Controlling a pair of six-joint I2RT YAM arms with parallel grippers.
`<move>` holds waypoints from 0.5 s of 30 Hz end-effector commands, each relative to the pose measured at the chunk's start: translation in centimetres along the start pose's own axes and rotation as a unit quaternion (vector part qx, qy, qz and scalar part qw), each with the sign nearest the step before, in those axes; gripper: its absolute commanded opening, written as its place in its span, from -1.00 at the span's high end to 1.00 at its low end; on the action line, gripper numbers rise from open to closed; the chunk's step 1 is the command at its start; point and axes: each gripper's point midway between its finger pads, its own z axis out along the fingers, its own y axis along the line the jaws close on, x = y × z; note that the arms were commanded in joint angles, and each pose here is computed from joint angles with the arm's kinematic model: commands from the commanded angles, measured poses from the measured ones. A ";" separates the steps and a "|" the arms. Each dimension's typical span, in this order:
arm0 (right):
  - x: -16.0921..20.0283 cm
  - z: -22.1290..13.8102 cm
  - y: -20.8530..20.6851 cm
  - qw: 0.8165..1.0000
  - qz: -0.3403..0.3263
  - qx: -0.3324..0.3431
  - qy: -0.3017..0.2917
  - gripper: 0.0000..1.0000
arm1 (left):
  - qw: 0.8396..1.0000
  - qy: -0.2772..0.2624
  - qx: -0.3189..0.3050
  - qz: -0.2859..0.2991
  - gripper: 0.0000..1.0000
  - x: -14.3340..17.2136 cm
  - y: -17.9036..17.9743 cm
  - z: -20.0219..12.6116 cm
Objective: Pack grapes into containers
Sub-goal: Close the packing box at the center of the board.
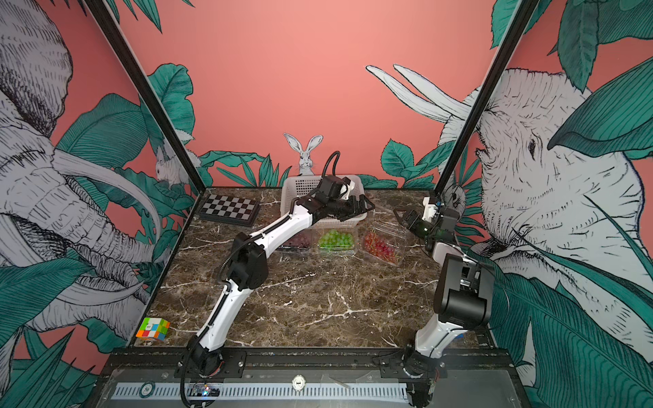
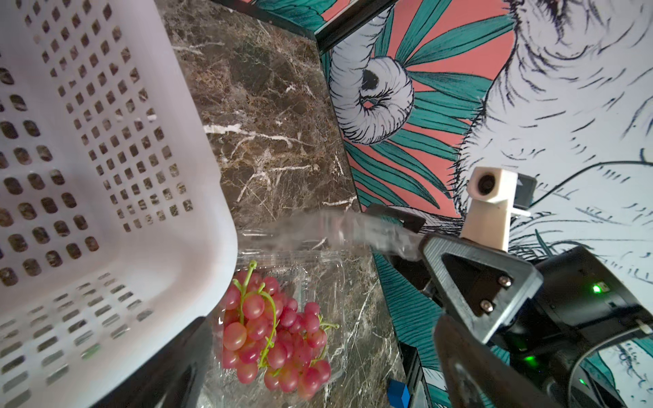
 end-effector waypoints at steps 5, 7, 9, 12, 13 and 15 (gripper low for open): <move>-0.6 -0.3 1.4 0.999 -0.035 -0.025 -0.016 -0.97 | 0.998 -0.054 0.030 0.026 -0.99 -3.3 -2.6 -0.6; -0.5 -0.3 1.5 0.999 -0.034 -0.024 -0.016 -0.97 | 0.997 -0.059 0.033 0.027 -0.99 -3.6 -2.7 -0.4; -0.2 -0.3 1.6 0.999 -0.033 -0.024 -0.013 -0.97 | 0.997 -0.062 0.038 0.024 -0.99 -3.8 -2.9 -0.3; 0.2 -0.6 1.7 0.999 -0.029 -0.019 -0.015 -0.95 | 0.997 -0.063 0.050 0.021 -0.99 -3.8 -3.4 -0.3; 0.3 -0.8 1.8 0.999 -0.029 -0.016 -0.017 -0.94 | 0.997 -0.062 0.052 0.020 -0.99 -3.7 -3.6 -0.3; 1.1 -0.8 0.9 1.000 -0.016 0.003 -0.011 -0.91 | 0.996 -0.060 0.056 0.020 -0.99 -3.5 -3.9 -0.2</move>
